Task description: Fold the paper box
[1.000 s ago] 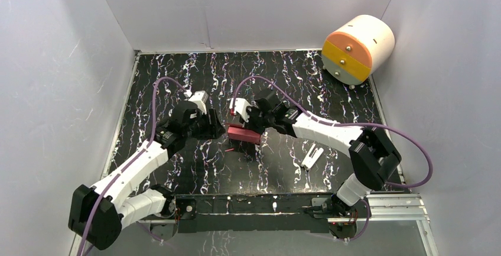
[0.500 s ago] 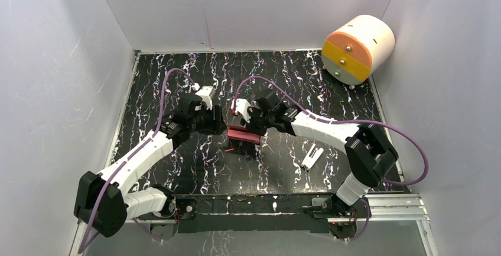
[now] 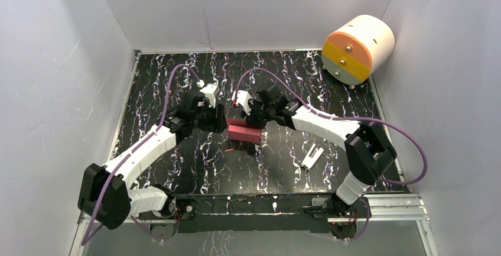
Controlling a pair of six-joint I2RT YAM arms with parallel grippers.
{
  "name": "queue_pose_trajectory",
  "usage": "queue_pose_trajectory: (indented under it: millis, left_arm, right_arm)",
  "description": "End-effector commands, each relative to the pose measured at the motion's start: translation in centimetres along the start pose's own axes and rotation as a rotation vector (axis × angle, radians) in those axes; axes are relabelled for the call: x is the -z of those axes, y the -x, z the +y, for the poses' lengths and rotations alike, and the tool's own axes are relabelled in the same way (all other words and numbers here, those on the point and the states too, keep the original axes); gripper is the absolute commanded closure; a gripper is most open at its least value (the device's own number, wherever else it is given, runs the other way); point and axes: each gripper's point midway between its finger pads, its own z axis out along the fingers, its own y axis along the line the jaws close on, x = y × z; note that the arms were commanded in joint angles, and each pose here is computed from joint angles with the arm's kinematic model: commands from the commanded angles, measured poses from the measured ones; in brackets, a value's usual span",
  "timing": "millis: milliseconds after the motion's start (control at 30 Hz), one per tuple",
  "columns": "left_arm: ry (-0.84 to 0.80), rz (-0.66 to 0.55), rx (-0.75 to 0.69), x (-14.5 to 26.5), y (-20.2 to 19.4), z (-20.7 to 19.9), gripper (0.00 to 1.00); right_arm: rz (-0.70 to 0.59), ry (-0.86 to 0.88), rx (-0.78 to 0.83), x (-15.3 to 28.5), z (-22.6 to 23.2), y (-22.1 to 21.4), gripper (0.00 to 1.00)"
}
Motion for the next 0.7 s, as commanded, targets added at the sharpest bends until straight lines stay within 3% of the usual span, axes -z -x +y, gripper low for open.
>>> queue_pose_trajectory:
  millis: [0,133,333,667]
  left_arm:
    - [-0.015,-0.015,-0.039,0.3,1.7,-0.2,0.45]
    - [0.004,-0.012,-0.066,0.1,2.0,0.2,0.45]
    - [-0.025,-0.024,-0.120,-0.2,3.2,-0.3,0.45]
    - [-0.041,0.040,-0.212,-1.2,3.2,-0.2,0.45]
  right_arm:
    - [-0.053,-0.005,0.005,0.6,-0.9,2.5,0.74]
    - [-0.074,-0.017,-0.005,1.2,-1.1,3.4,0.73]
    - [-0.109,-0.071,-0.095,3.0,-1.3,4.7,0.61]
    - [0.013,-0.227,-0.406,7.2,-0.9,1.7,0.54]
